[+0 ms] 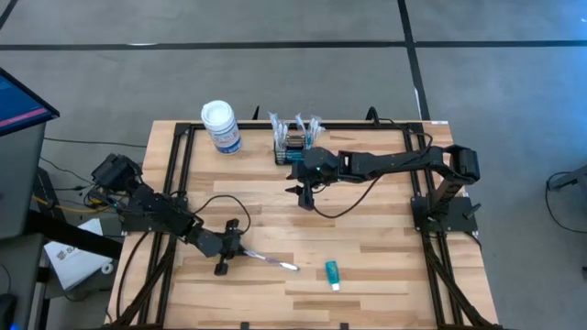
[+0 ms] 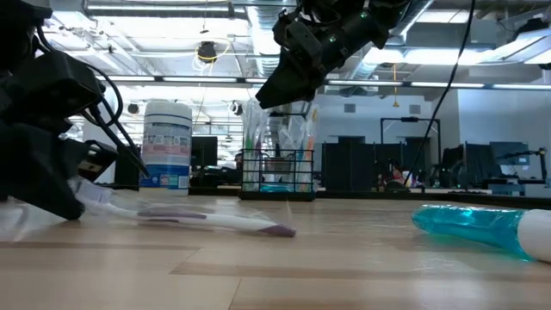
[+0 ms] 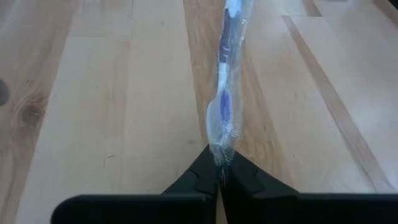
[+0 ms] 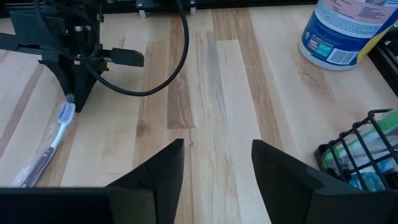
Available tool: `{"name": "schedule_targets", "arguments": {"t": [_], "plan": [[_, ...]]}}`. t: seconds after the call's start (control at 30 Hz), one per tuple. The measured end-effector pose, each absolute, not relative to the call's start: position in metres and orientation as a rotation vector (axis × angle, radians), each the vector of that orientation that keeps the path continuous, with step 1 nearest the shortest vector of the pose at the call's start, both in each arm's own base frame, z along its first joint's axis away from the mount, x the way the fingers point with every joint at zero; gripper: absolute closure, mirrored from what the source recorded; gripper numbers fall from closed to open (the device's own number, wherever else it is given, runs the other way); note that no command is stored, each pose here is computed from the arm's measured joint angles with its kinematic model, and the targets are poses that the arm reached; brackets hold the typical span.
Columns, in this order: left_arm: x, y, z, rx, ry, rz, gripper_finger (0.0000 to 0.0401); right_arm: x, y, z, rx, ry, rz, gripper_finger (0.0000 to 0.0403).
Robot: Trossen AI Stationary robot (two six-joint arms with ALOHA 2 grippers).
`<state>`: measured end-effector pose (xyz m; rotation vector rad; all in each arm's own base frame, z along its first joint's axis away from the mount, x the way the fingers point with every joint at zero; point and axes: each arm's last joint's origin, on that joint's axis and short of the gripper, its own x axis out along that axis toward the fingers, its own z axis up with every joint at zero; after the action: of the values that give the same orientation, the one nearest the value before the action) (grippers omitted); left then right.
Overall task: Pick & Place toothbrushing station
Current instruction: Put the purple toothbrush into the black wire organizer
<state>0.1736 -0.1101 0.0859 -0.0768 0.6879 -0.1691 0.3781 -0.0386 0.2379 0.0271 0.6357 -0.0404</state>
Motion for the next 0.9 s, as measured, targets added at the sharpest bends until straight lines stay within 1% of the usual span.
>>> {"name": "schedule_targets", "arguments": {"t": [0.17,0.47,0.83,0.9], "plan": [[0.174,-0.109,0.091,-0.099,0.679,-0.191,0.0401,0.379,-0.032,0.238,0.022,0.636,-0.023,0.0225],[0.178,-0.101,0.115,-0.163,0.561,-0.163,0.0401,0.380,-0.015,0.238,0.007,0.636,0.019,0.0227],[0.181,-0.086,0.143,-0.234,0.420,-0.120,0.0401,0.380,-0.010,0.238,0.029,0.637,0.025,0.0232],[0.182,-0.083,0.147,-0.230,0.404,-0.135,0.0401,0.380,-0.008,0.238,0.027,0.637,0.029,0.0232]]}}
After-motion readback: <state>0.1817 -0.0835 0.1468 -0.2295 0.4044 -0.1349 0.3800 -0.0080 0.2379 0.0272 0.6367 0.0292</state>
